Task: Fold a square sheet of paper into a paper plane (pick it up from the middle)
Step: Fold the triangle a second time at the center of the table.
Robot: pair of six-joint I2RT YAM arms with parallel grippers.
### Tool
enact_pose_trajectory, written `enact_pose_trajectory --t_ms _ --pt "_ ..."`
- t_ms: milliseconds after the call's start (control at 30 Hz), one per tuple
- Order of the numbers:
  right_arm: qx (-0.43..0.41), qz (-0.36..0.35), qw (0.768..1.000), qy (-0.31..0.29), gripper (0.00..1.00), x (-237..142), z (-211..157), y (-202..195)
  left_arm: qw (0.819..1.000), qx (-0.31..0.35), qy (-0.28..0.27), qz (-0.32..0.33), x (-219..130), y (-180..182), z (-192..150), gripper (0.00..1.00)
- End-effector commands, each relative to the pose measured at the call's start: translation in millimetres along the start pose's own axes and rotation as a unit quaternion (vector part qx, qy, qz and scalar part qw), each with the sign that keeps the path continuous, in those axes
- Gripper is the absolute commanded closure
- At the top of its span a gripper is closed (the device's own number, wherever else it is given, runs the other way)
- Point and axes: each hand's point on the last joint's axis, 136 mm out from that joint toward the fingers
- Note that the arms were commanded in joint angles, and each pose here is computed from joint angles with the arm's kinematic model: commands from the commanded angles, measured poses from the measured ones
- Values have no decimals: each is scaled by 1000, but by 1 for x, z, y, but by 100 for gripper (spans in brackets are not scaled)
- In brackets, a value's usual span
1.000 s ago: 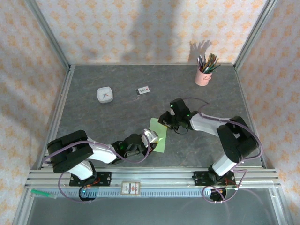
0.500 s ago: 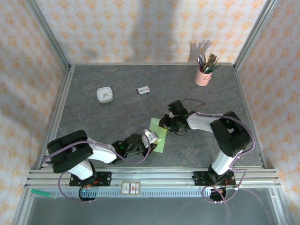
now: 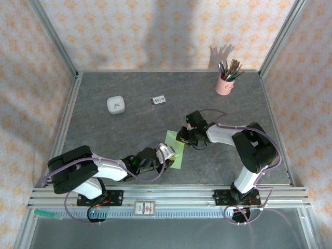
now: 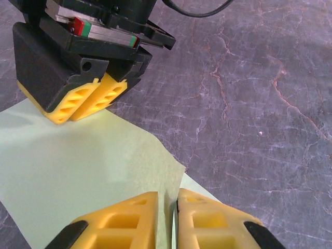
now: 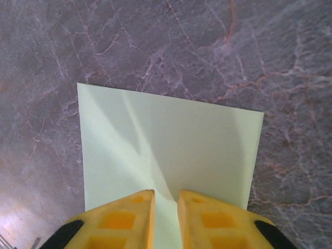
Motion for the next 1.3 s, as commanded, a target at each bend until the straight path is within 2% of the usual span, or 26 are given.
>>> enact_pose_trajectory --t_ms 0,167,433,733,933,1067,1267 --pt "5 -48 999 6 80 5 -3 -23 1000 3 -12 -19 -1 -9 12 79" --pt "4 -50 999 7 81 6 -3 -24 1000 2 -11 -22 1 -10 13 81" --pt "-9 -68 998 6 82 7 -1 -29 998 -12 -17 -56 -1 -22 16 94" --pt "-57 -81 995 18 79 7 3 -27 994 -64 -29 -85 -1 -31 19 95" --pt "-108 -68 991 28 75 2 7 -13 991 -94 -31 -94 7 -33 27 99" --pt "-135 -51 989 15 72 -9 16 4 984 -137 -46 -107 10 -37 35 100" --pt "-145 -52 988 4 71 -13 24 9 973 -185 -63 -125 10 -40 39 100"
Point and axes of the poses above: each hand's point on the last joint's axis, 136 mm out from that joint toward the fingers, its own x axis out along the fingers, its own y axis along the line the jaws close on, z = x × y, and after that the axes turned 1 degree about -x, right-handed
